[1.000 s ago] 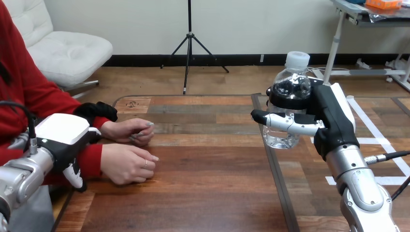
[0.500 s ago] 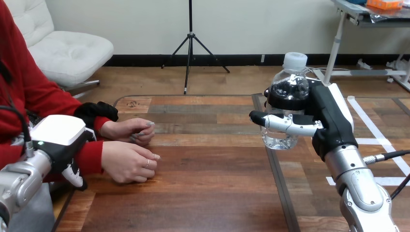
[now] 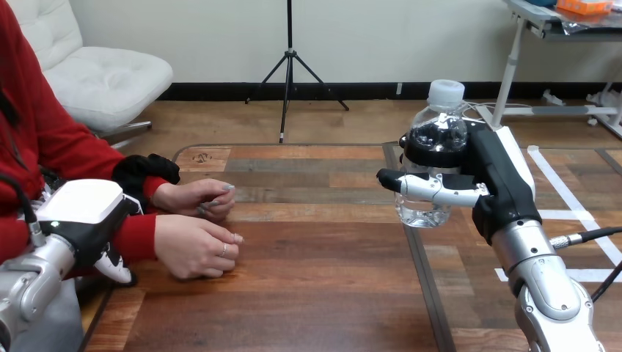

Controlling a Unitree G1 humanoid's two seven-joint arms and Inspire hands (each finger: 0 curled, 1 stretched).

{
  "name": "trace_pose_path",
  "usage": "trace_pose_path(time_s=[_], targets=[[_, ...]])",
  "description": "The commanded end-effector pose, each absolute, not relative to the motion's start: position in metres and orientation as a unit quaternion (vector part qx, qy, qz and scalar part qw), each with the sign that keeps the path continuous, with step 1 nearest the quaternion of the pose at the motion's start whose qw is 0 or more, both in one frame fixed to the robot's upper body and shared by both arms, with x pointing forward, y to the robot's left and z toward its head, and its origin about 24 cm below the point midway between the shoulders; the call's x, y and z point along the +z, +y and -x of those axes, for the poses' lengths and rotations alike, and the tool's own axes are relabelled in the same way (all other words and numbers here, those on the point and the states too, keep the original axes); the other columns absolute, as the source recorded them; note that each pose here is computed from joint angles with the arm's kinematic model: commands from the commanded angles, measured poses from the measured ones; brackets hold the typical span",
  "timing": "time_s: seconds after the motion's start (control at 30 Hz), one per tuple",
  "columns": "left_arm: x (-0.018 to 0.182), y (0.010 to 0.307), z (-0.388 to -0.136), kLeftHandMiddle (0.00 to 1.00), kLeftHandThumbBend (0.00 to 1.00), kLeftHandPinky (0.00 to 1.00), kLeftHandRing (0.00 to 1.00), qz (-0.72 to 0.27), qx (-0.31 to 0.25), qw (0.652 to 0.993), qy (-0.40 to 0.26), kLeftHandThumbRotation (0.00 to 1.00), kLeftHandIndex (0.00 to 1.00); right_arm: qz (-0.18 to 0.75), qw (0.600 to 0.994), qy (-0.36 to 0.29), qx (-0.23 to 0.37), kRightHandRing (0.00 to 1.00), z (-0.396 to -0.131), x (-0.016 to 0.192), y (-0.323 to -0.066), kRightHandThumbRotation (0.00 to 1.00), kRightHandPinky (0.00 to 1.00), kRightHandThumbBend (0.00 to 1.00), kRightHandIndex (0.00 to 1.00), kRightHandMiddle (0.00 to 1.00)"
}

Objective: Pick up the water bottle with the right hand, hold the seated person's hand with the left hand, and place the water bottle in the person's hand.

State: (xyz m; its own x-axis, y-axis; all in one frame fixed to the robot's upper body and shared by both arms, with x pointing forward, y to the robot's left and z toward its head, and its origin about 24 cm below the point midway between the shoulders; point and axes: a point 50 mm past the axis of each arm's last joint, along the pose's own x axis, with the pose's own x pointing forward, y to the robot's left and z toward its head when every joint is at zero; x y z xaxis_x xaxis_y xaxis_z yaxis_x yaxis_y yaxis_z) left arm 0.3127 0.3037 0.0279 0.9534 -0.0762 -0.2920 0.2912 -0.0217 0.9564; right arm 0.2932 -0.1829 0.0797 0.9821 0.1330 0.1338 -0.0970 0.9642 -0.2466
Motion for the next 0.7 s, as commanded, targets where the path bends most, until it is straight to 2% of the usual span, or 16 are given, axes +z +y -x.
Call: trace_pose_path(time_s=[0.0, 0.4, 0.67], targets=[[0.028, 0.295, -0.316, 0.57, 0.77, 0.56, 0.55, -0.677, -0.125, 0.722, 0.061, 0.00, 0.59, 0.114, 0.980, -0.144, 0.071, 0.35, -0.308, 0.113, -0.173, 0.00, 0.26, 0.89, 0.46, 0.45], [0.029, 0.289, -0.315, 0.54, 0.76, 0.49, 0.50, -0.628, -0.114, 0.768, 0.040, 0.00, 0.55, 0.120, 0.980, -0.137, 0.078, 0.35, -0.317, 0.111, -0.163, 0.00, 0.26, 0.90, 0.47, 0.46], [0.028, 0.286, -0.314, 0.53, 0.74, 0.46, 0.49, -0.611, -0.111, 0.783, 0.031, 0.00, 0.54, 0.122, 0.980, -0.133, 0.089, 0.35, -0.324, 0.109, -0.153, 0.00, 0.27, 0.91, 0.46, 0.45]])
